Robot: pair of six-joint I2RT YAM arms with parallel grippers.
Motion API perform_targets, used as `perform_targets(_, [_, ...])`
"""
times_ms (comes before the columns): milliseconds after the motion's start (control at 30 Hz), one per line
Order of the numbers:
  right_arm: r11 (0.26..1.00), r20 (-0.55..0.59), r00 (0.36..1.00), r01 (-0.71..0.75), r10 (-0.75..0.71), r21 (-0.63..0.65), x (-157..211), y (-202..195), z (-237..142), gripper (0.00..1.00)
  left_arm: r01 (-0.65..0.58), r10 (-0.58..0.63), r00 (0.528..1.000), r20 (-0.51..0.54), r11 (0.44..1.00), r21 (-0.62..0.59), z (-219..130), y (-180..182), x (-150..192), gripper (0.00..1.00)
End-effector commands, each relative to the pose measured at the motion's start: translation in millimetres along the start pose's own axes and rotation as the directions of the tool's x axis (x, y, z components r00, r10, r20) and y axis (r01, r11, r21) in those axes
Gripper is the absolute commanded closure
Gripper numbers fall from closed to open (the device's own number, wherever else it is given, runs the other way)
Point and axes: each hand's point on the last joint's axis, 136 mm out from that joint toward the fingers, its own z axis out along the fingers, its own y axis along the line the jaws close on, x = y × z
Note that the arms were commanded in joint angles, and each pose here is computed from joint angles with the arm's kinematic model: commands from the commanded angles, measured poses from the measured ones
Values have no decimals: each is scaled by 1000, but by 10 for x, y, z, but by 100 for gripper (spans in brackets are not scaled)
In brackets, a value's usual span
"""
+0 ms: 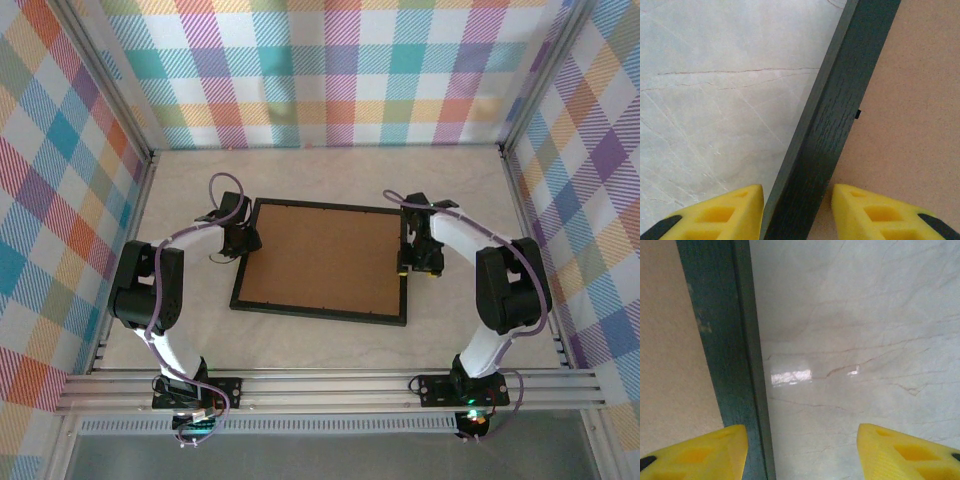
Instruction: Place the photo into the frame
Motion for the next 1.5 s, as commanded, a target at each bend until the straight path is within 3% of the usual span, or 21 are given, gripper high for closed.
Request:
perform_targets(0, [1000, -29, 1000, -10, 10, 3, 130, 27, 9, 40, -29, 24, 993, -116, 999, -37, 59, 79, 327, 58])
perform_targets(433, [1000, -48, 999, -9, 7, -30, 221, 197, 54, 40, -22, 19, 992, -124, 1000, -22, 78, 57, 353, 58])
perform_targets(800, [998, -116, 993, -35, 29, -50, 277, 379, 496, 40, -2, 2, 990, -140, 1000, 2, 116, 25, 426, 59])
perform_targets(967, [1000, -106, 994, 1, 0, 4, 244, 404, 516, 40, 4, -2, 990, -141, 1000, 8, 113, 9, 435, 59])
perform_targets(1133, [999, -110, 994, 0, -5, -38, 218, 514, 533, 41, 5, -4, 990, -143, 1000, 10, 116, 2, 435, 59])
perform_targets(1267, [996, -74, 997, 14, -20, -86, 103, 623, 400, 40, 0, 0, 991, -135, 1000, 5, 67, 8, 400, 59])
perform_targets(1467, [995, 62, 997, 43, -38, -92, -265, 546, -97, 40, 1, -1, 995, -101, 1000, -2, -93, 27, 247, 56])
